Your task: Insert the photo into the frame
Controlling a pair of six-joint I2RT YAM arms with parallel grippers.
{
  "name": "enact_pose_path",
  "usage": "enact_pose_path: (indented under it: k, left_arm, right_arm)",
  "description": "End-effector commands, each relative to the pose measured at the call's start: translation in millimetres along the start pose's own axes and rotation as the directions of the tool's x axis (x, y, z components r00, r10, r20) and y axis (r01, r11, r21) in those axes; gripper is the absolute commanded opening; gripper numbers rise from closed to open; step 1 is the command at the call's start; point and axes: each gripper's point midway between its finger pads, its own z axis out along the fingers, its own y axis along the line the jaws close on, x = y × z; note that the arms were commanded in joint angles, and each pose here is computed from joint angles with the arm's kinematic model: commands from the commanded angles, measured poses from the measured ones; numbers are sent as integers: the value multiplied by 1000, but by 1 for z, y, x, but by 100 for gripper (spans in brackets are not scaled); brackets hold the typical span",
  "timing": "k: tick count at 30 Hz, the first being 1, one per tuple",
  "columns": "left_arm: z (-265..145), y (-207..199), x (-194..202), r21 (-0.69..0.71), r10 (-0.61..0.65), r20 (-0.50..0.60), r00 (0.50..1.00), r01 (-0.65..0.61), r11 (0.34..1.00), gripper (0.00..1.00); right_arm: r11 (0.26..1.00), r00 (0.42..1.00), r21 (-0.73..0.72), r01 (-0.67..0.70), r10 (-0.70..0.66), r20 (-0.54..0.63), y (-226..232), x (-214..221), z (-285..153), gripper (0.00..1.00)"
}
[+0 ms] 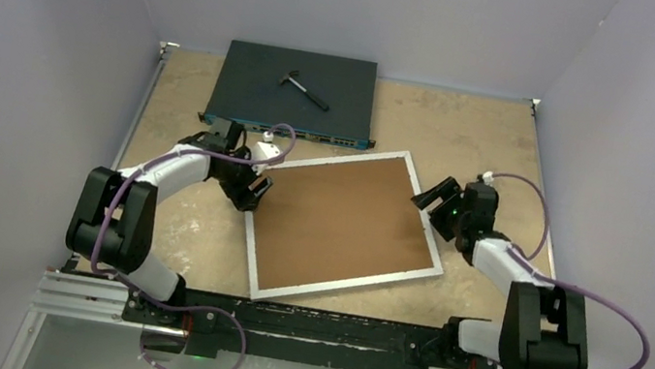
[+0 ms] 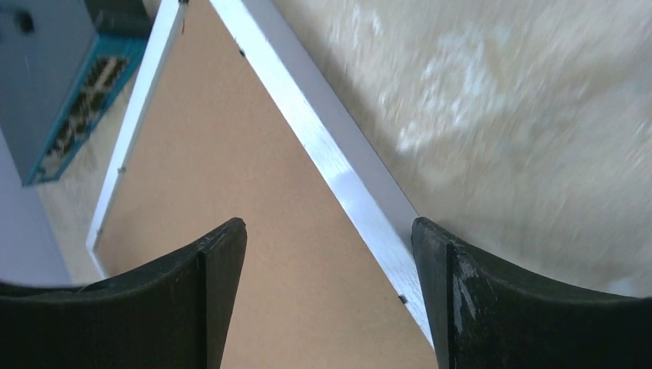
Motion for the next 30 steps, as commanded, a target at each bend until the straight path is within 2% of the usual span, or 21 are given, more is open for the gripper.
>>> enact_pose_path:
  k: [1,5,8,13,18,25,30]
  left_arm:
    - [-7,18,3,-24,-49,7,999,49,999,69]
    - [-18,36,2,-23,-95,25,995,96,995,68]
    - [-26,48,-2,-15,-126,45,991,127,992,68]
    - [-45,56,-18,-17,-132,88,987,134,991,69]
    - [-67,67,-26,-46,-151,121,981,158,986,71]
    - [-55,69,-4,-16,-244,91,965,247,969,68]
    - [-43,64,3,39,-287,79,955,285,958,62]
  right_arm:
    - [997,985,8,-83,83,-154,-5,64,-17,80]
    - [996,975,19,-89,91,-204,-9,98,-34,79]
    - [996,979,56,-65,75,-191,-15,97,-45,80]
    - [996,997,45,81,-81,-6,22,24,-53,83]
    - [976,978,-62,208,-206,42,75,-22,-35,72]
    - [945,955,-239,225,-263,-140,93,-26,10,56]
    - [934,937,-272,232,-290,-196,87,-15,22,54]
